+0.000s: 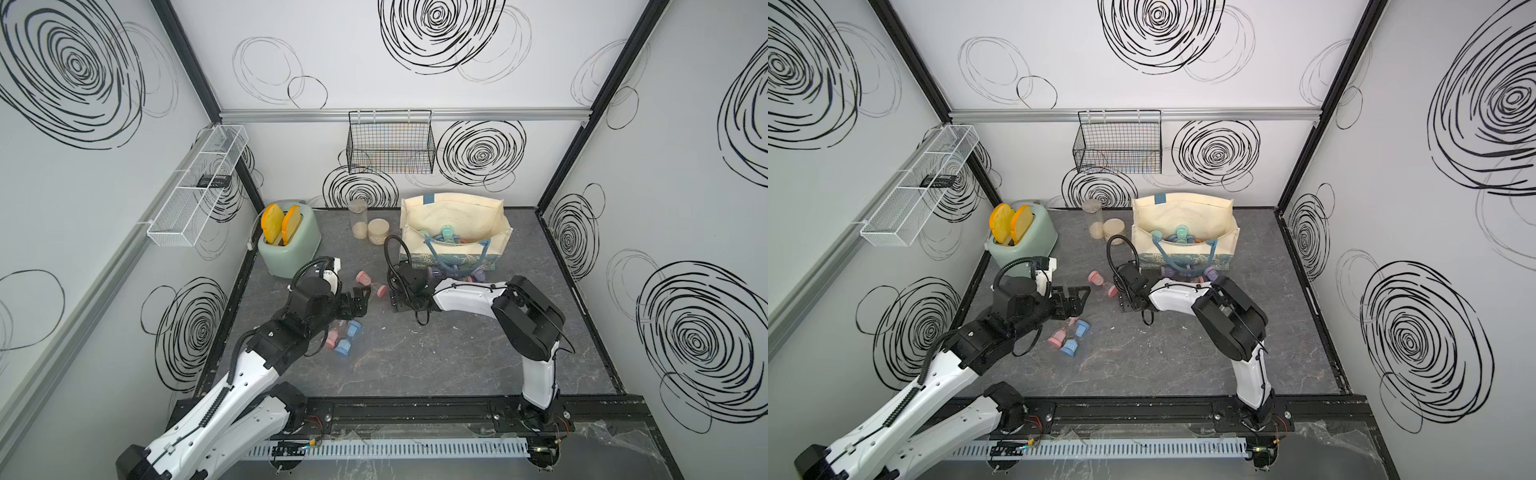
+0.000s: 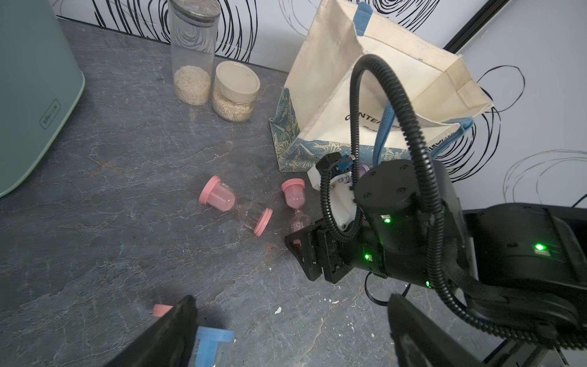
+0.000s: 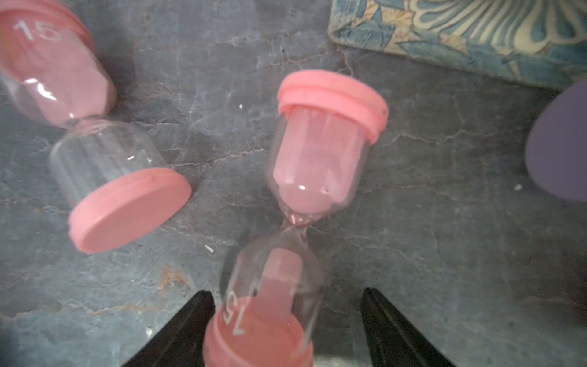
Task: Put the hourglass into the canvas bag
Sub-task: Pick up the hourglass from the center of the board.
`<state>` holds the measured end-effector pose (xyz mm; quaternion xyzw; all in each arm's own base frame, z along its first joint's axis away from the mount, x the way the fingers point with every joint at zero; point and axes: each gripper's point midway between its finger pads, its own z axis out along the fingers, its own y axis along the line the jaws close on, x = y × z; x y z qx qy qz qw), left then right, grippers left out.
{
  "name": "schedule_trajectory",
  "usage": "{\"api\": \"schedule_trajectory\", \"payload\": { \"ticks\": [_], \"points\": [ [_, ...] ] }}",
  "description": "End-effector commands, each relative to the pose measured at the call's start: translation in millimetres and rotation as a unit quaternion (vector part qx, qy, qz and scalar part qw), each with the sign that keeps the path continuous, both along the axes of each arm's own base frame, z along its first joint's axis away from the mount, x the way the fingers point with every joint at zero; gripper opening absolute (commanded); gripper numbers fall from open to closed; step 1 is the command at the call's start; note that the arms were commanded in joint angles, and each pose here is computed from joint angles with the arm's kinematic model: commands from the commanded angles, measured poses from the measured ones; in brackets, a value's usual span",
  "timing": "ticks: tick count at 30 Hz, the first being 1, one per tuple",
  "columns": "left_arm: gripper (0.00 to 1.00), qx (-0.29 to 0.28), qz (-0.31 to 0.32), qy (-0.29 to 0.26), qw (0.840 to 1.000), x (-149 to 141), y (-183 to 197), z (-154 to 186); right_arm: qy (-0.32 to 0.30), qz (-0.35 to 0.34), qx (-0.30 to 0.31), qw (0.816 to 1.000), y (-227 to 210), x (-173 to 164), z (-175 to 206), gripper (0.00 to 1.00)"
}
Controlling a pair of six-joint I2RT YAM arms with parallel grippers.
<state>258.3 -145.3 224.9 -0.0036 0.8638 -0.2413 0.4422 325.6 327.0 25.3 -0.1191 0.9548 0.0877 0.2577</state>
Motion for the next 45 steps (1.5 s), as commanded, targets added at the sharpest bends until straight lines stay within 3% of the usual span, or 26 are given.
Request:
{"api": "schedule_trajectory", "payload": {
  "ticks": [1, 17, 25, 35, 45],
  "points": [
    [0.96, -0.015, 0.0, -0.01, 1.0, 6, -4, 3, -0.006, -0.012, -0.009, 1.0, -2, 2, -1, 0.74],
    [0.96, -0.016, -0.003, -0.006, 1.0, 8, -5, 3, 0.005, -0.024, -0.033, 0.999, -7, -2, -21, 0.6],
    [0.96, -0.019, -0.002, -0.01, 1.0, 8, -4, 7, 0.005, -0.017, -0.02, 1.0, -3, -3, -13, 0.49],
    [0.96, -0.03, -0.004, -0.02, 0.999, 9, -6, 16, -0.024, -0.005, 0.018, 1.0, 1, 0, 31, 0.36],
    [0.96, -0.04, -0.002, -0.052, 0.998, 15, -7, 49, -0.074, 0.016, 0.065, 0.995, 1, 1, 111, 0.29]
  ]
}}
